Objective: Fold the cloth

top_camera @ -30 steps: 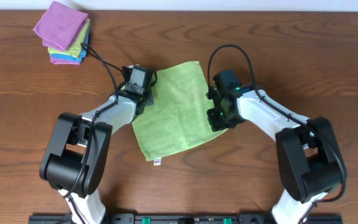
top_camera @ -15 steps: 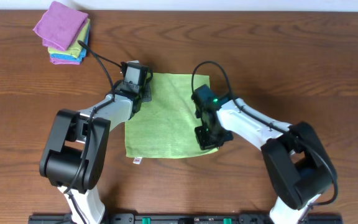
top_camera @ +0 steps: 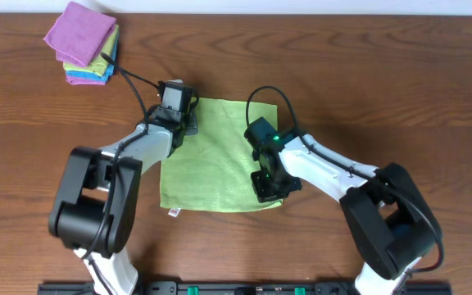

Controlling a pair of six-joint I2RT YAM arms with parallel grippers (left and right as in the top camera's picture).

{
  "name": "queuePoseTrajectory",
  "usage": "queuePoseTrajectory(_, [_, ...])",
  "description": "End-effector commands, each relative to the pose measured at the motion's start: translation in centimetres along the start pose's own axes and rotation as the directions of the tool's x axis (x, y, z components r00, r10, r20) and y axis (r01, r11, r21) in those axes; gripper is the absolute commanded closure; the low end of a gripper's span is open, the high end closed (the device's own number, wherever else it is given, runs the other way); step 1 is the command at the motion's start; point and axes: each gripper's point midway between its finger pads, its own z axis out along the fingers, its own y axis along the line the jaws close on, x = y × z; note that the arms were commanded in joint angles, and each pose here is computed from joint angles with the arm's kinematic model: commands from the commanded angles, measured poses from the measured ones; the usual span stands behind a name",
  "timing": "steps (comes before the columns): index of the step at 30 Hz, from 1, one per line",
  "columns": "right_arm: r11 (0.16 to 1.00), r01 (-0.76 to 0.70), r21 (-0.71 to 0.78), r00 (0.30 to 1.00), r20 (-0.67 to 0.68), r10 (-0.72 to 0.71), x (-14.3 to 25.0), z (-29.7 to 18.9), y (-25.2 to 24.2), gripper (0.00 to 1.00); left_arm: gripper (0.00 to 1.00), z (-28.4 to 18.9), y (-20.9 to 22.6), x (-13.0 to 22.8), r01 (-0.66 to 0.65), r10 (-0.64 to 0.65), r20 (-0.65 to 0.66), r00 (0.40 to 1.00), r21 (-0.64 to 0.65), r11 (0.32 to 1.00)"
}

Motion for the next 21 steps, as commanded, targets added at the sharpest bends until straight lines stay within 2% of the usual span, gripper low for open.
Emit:
queuePoseTrajectory(1, [0.999,0.001,-0.04,0.996,0.087,0.002,-1.1,-2.1,0.6,0.98,0.94,-4.9,0.3,-5.1,0.018,-0.018,0.148,0.989,0.001,1.0])
queuePoseTrajectory(4, [0.997,0.022,-0.071,0.984,0.176,-0.009,-1.8,-4.7,1.3,0.98,0.95,-8.1,0.8,-6.1,0.026,-0.025,0.179,0.984,-0.001,1.0])
queuePoseTrajectory(7, [0.995,0.04,-0.09,0.969,0.248,-0.017,-1.7,-7.3,1.6,0.98,0.94,-10.9,1.7,-5.2,0.074,-0.072,0.142,0.987,-0.006,0.997])
queuePoseTrajectory(10, [0.994,0.046,-0.097,0.961,0.276,-0.018,-0.6,-9.5,1.5,0.98,0.94,-13.5,3.1,-1.1,0.191,-0.192,-0.011,0.981,-0.046,0.981])
queuePoseTrajectory(13, [0.995,0.042,-0.094,0.964,0.264,-0.016,0.9,-10.5,1.1,0.98,0.94,-15.9,4.1,4.5,0.265,-0.283,-0.221,0.933,-0.106,0.958])
queuePoseTrajectory(16, [0.996,0.031,-0.083,0.973,0.23,-0.011,2.0,-10.5,0.8,0.98,0.94,-17.4,5.1,8.2,0.234,-0.283,-0.362,0.888,-0.174,0.956])
queuePoseTrajectory(18, [0.997,0.022,-0.074,0.979,0.202,-0.006,2.6,-10.2,0.4,0.98,0.94,-17.9,5.7,9.7,0.211,-0.28,-0.411,0.868,-0.206,0.956])
queuePoseTrajectory(21, [0.998,-0.006,-0.062,0.987,0.16,0.015,3.5,-9.7,-0.3,0.98,0.94,-18.3,5.0,12.1,0.198,-0.252,-0.5,0.829,-0.159,0.967])
